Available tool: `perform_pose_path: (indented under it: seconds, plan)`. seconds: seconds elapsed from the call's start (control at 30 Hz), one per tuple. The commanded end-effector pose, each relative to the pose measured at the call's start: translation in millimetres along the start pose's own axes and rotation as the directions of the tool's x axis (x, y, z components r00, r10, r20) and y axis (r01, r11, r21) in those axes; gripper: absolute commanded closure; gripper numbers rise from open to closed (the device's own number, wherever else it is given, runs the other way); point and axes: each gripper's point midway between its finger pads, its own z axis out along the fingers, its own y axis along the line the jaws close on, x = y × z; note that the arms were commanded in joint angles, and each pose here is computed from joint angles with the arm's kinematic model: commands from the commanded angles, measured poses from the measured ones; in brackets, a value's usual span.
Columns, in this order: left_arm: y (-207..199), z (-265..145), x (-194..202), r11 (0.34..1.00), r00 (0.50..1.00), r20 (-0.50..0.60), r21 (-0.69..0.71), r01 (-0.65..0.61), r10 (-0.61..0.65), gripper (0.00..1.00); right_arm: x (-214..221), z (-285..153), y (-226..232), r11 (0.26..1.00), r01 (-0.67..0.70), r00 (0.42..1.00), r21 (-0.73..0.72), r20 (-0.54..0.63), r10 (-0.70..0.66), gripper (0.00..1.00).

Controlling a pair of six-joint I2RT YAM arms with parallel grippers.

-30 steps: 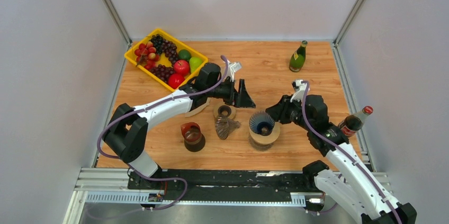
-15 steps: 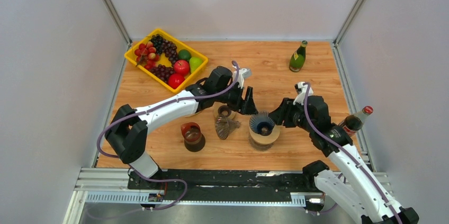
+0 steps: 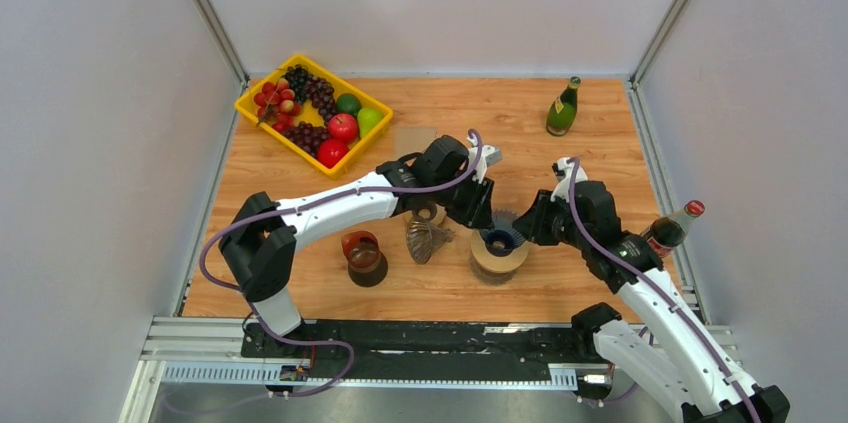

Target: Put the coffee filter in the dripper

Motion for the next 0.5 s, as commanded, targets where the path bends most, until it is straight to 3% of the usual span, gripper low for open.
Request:
perform_pose_path:
  seconds: [0.0,0.37,0.47]
  plan:
    - [1.9,1.6,0.2,0.998,1.000,-0.008,-0.050,-0.023,0.023,0.63,8.1,0.3,0.1,1.000,0.018,1.000,-0.025,-0.017,-0.019,0.82]
    - [29.1,9.9,23.3,0.970,0.998,-0.024,-0.237,-0.058,0.053,0.99,21.9,8.0,-3.5,0.999,0.016,0.999,-0.045,-0.033,-0.017,0.99]
    - [38.8,6.5,22.5,0.954,0.999,-0.012,-0.294,-0.054,0.053,1.00,25.9,13.7,-6.6,0.999,0.000,0.999,-0.036,-0.041,-0.001,1.00]
